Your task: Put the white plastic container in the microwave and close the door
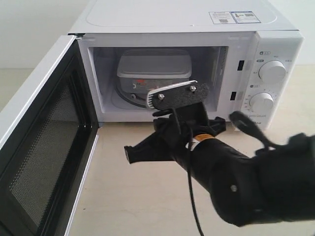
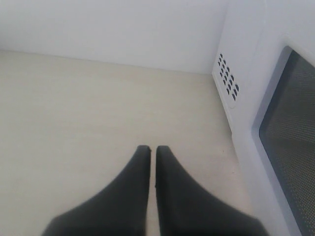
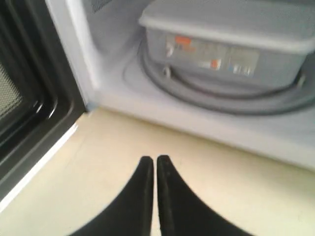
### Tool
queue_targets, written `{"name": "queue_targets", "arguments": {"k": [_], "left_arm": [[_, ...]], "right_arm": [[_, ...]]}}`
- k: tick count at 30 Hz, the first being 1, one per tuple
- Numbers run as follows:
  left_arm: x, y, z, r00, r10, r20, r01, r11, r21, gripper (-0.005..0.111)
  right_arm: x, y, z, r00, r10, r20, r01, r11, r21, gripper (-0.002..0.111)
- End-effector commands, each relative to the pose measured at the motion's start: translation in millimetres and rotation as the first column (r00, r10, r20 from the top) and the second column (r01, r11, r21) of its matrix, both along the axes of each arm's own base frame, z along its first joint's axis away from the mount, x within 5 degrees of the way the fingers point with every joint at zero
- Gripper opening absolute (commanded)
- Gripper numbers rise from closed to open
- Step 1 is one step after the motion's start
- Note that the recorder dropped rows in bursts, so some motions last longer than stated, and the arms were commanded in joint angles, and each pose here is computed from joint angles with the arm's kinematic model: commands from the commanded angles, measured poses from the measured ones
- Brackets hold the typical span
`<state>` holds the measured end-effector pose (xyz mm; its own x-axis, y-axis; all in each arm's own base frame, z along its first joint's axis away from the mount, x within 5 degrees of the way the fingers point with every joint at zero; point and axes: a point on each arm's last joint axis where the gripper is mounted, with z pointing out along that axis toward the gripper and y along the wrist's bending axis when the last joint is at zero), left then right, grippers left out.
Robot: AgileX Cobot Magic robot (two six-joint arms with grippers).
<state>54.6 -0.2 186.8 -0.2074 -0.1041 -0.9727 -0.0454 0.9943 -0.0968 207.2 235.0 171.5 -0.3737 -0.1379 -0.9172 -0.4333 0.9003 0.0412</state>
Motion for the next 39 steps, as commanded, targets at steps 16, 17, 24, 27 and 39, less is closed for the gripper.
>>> {"name": "queue_targets", "arguments": {"k": [16, 17, 24, 27, 39], "left_arm": [[0.0, 0.3, -0.1, 1.0, 0.005, 0.007, -0.005, 1.0, 0.0, 0.004], [0.0, 0.3, -0.1, 1.0, 0.005, 0.007, -0.005, 1.0, 0.0, 0.004], [0.0, 0.3, -0.1, 1.0, 0.005, 0.007, -0.005, 1.0, 0.0, 0.004], [0.0, 0.3, -0.1, 1.0, 0.005, 0.007, -0.005, 1.0, 0.0, 0.004], [0.0, 0.3, -0.1, 1.0, 0.005, 0.007, -0.005, 1.0, 0.0, 0.004]], "right_arm": [[-115.1, -45.2, 69.9, 0.643, 0.582, -0.498, -0.625, 0.774, 0.098, 0.0], [-117.8, -47.3, 69.3, 0.615, 0.579, -0.536, -0.65, 0.757, 0.071, 0.0], [-106.9, -64.0, 78.8, 0.708, 0.457, -0.539, -0.626, 0.76, -0.178, 0.0], [-102.6, -66.9, 95.8, 0.779, 0.473, -0.413, -0.577, 0.797, -0.176, 0.0], [-101.9, -71.8, 123.2, 0.831, 0.525, -0.183, -0.551, 0.823, -0.138, 0.0]]}}
